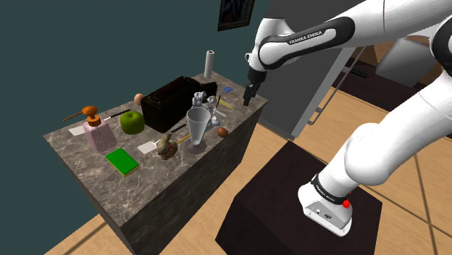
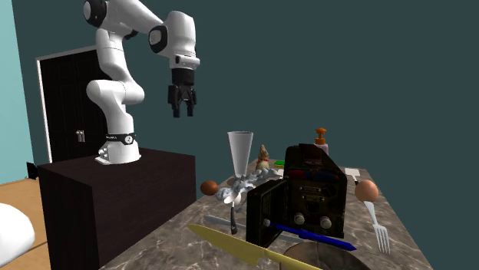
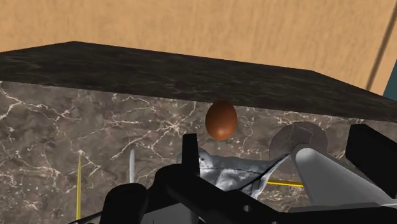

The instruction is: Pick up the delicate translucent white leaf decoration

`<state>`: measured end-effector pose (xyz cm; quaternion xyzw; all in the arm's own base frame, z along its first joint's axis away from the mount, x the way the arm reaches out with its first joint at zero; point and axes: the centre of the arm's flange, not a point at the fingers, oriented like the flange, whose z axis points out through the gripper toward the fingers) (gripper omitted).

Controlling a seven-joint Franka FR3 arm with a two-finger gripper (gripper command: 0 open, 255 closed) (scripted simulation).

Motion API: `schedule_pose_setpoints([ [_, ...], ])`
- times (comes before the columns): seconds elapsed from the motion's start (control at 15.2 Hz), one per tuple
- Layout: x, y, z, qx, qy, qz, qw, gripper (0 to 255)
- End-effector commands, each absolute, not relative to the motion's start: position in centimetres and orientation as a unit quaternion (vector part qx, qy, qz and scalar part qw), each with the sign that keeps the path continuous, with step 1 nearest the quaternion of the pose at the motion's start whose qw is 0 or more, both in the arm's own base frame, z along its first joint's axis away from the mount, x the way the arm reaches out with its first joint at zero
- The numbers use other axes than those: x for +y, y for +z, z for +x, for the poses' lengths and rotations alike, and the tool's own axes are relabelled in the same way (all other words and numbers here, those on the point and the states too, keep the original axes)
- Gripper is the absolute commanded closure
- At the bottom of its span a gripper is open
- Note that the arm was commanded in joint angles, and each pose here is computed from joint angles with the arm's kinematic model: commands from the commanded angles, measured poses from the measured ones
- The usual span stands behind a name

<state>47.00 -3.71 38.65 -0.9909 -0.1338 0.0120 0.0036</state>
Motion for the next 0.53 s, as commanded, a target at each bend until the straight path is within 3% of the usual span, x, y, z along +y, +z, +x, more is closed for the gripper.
schedule_pose_setpoints([
  [0.0,-4.0,36.6,48.7,-0.149,0.014,-0.989,0.004,0],
  [0.46,-4.4,29.2,54.6,-0.198,0.024,-0.980,0.005,0],
])
